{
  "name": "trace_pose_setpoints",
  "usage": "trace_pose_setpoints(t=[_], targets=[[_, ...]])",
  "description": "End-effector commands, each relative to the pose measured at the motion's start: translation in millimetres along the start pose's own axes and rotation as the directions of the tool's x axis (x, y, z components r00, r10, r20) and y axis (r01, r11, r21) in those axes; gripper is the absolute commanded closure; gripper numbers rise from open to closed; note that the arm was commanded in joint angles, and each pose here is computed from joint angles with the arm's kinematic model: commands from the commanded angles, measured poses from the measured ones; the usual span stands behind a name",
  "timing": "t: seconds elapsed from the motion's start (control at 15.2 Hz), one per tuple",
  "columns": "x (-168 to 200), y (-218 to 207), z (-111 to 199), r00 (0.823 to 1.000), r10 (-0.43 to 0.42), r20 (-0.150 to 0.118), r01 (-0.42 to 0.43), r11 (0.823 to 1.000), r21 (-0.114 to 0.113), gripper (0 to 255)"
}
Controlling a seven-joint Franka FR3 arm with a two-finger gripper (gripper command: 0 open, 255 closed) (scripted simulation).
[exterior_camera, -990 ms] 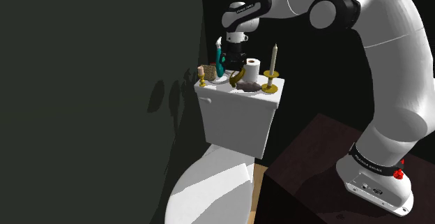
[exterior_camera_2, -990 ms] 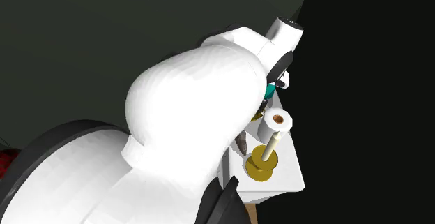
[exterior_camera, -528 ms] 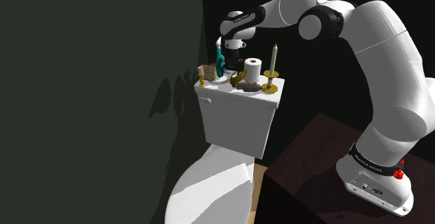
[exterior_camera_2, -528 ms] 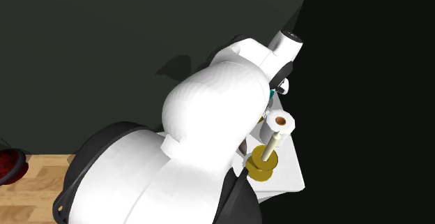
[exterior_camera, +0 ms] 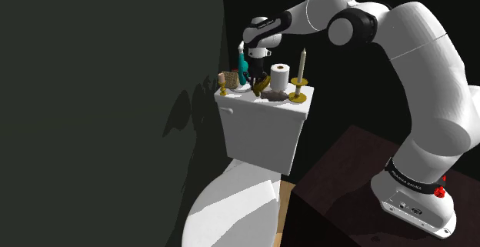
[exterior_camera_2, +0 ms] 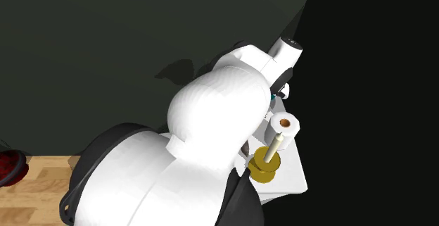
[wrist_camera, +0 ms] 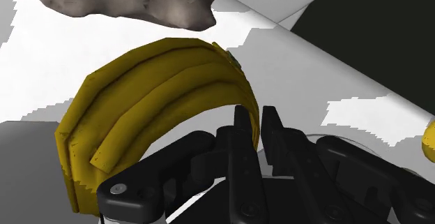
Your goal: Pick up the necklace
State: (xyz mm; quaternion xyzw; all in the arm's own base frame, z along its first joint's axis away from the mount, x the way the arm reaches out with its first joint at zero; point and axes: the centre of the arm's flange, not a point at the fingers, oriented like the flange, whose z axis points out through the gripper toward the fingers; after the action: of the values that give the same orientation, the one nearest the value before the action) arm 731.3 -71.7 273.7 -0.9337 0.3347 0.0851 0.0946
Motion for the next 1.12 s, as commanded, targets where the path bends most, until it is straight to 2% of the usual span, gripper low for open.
trace_pose_setpoints(t=[0.0, 0.33, 1.06], targets=[[0, 0, 0, 1.0, 0.0, 0.0, 0.0, 1.0, 0.0, 255], [0, 0, 0, 1.0, 0.0, 0.0, 0.0, 1.0, 0.0, 255], [-13, -7, -56, 1.0, 0.0, 0.0, 0.0, 1.0, 0.0, 255]])
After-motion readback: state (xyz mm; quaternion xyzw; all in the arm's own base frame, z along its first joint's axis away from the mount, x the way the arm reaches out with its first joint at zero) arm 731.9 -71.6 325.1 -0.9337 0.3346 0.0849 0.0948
